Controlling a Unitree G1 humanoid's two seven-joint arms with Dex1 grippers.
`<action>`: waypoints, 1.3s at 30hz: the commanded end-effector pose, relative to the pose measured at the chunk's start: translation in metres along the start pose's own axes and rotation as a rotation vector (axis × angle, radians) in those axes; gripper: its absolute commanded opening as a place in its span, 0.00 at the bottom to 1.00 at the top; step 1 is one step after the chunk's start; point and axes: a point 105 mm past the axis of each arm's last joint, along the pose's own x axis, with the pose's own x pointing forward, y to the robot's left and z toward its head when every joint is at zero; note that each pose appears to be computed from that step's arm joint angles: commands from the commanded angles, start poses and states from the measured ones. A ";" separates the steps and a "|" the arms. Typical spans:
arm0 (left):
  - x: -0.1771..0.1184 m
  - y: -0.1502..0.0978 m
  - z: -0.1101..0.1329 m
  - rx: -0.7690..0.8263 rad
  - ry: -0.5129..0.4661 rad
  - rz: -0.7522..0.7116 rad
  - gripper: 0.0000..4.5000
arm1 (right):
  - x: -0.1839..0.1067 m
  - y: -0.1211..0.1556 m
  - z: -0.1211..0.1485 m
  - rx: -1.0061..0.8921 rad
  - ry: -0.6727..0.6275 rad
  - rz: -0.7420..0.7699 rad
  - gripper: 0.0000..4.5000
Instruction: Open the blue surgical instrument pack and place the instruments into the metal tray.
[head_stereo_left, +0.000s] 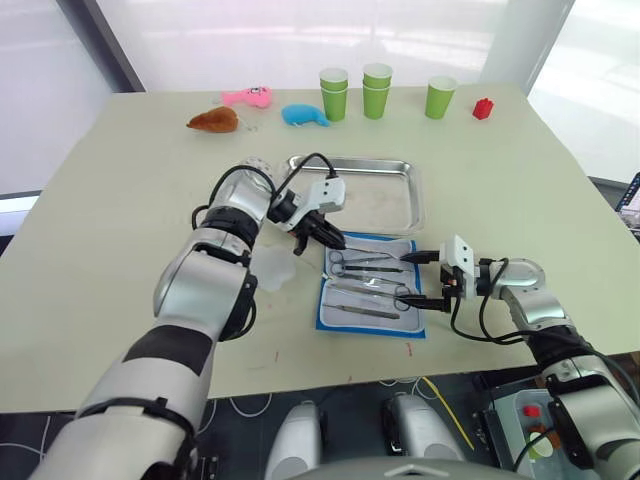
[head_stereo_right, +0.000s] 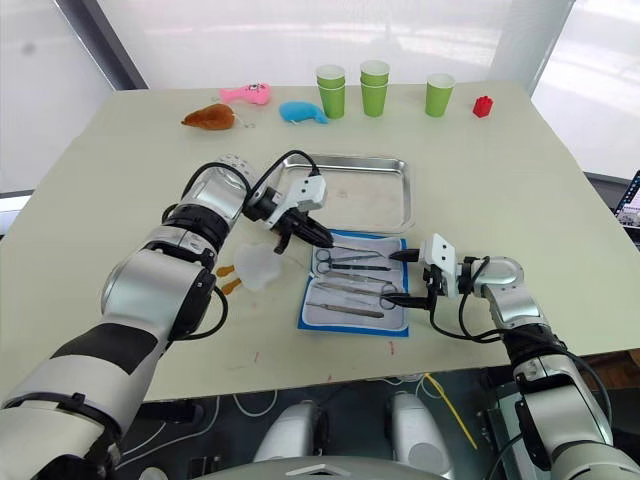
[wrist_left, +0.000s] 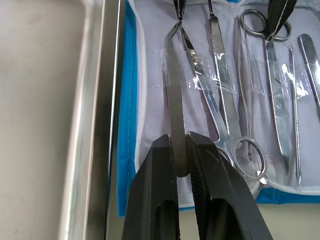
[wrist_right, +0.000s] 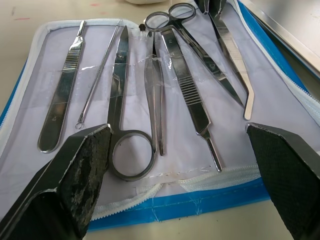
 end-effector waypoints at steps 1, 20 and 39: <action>-0.020 0.004 0.013 0.051 0.008 0.018 0.01 | 0.005 0.027 -0.055 0.141 0.195 0.065 1.00; -0.056 0.004 0.001 -0.004 -0.046 0.091 0.01 | 0.005 0.028 -0.056 0.143 0.194 0.065 1.00; -0.096 -0.011 -0.009 -0.053 -0.096 0.145 0.01 | 0.007 0.029 -0.057 0.142 0.194 0.069 1.00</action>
